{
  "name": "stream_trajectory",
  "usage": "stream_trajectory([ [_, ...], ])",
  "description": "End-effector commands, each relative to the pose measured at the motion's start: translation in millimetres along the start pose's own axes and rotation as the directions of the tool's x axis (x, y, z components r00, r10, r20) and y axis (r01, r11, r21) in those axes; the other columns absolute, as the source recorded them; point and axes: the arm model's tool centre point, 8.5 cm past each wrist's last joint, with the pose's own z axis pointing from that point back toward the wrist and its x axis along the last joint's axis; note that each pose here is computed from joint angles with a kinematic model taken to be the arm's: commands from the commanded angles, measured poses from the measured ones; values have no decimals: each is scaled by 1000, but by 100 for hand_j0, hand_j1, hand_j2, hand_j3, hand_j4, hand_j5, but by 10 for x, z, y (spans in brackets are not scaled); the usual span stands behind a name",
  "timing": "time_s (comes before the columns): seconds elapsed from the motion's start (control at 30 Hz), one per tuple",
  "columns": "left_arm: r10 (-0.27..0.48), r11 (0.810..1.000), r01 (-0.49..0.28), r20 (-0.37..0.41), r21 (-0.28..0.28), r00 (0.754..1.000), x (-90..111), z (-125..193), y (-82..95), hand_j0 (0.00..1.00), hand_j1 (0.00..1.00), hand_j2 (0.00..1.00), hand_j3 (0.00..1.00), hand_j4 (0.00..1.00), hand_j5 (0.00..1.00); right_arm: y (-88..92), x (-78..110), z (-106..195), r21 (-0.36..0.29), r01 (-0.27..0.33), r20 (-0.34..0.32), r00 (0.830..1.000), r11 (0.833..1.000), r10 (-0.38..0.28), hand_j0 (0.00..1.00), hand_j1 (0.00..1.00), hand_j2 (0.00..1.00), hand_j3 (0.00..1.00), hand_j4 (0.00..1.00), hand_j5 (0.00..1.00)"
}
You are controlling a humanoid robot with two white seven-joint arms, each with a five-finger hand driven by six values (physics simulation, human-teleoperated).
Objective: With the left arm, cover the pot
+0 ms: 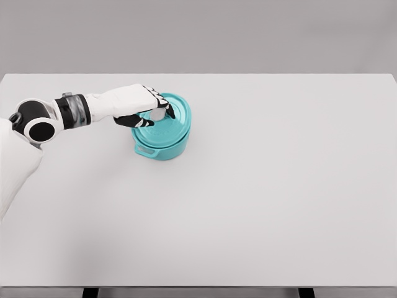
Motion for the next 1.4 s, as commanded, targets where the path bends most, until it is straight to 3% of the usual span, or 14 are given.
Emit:
stream_trajectory([
  [0.0,6,1000,-6,0,5,1000,-3,4,7,66,66,66,66,66,66,1,-1,0,0,0,0,1000,1000,0,100,100,100,100,100,100],
  [1.37,4,1000,-4,0,6,1000,-3,10,18,71,71,71,71,71,71,1,-1,0,0,0,0,1000,1000,0,100,100,100,100,100,100],
])
